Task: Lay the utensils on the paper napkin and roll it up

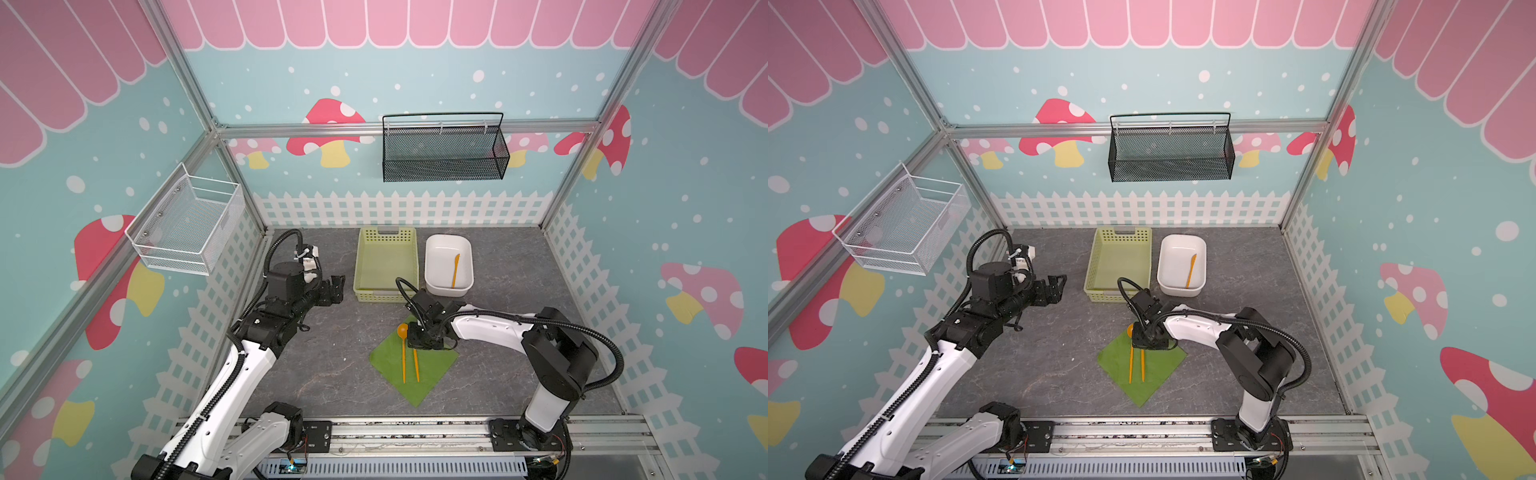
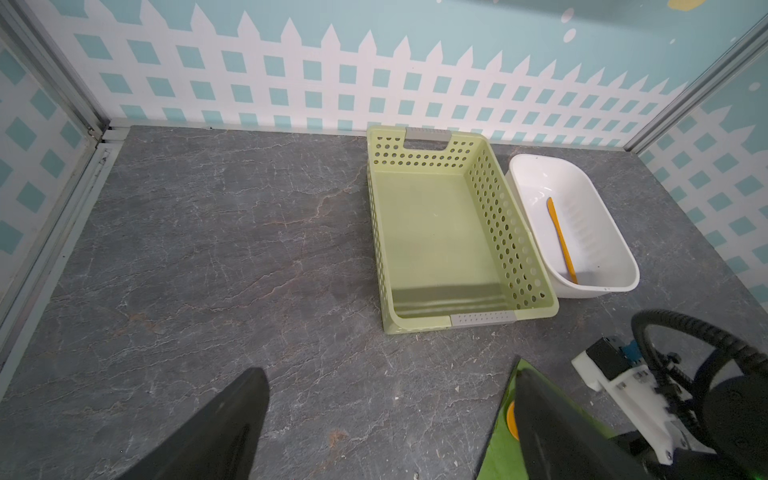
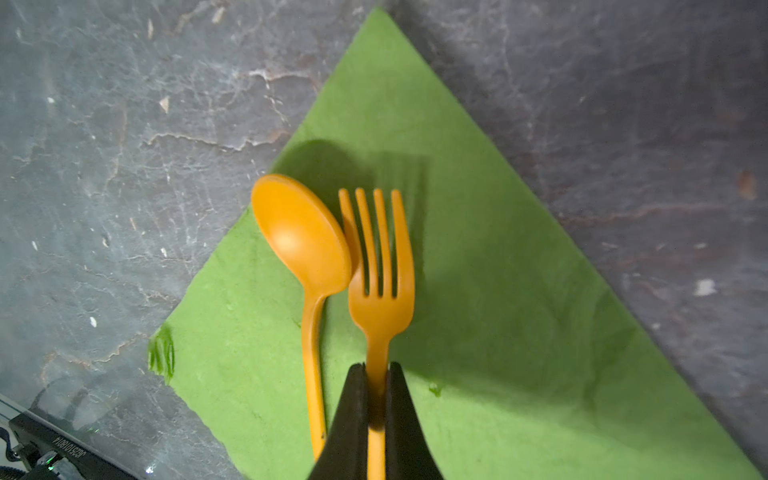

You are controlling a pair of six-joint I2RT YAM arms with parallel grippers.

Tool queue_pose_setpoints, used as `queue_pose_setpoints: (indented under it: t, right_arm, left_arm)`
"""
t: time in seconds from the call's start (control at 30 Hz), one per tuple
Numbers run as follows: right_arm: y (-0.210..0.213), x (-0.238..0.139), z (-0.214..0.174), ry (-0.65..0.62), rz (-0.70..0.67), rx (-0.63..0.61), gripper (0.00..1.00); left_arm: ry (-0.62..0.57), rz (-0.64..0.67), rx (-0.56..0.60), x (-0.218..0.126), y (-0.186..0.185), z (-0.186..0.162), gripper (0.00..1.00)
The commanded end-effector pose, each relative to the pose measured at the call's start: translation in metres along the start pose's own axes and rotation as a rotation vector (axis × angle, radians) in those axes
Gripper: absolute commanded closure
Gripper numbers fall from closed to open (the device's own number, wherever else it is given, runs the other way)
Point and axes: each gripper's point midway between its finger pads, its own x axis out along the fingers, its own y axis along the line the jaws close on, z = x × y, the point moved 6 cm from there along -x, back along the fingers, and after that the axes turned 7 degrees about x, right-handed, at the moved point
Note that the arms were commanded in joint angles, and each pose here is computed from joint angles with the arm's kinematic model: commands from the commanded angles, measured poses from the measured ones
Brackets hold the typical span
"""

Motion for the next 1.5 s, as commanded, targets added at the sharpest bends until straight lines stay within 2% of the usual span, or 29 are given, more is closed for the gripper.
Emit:
queue_pose_setpoints:
  t: [0.0,0.63,1.1,1.47]
  right_arm:
    - [0.004,0.003,0.001,0.001,-0.004,0.004,0.94]
    - [0.003,0.011,-0.003,0.021,0.012,0.032,0.91]
    - [0.003,0.009,-0.005,0.023,0.016,0.040,0.81]
    - [0.000,0.005,-0.014,0.061,0.019,0.034,0.80]
  left_arm:
    - [0.003,-0.004,-0.004,-0.002,0.001,-0.003,0.06]
    - [0.008,-0.003,-0.004,-0.001,0.001,-0.004,0.06]
    - [0.008,-0.003,-0.006,-0.001,0.001,-0.004,0.06]
    - [0.012,-0.006,-0.007,0.000,0.001,-0.004,0.06]
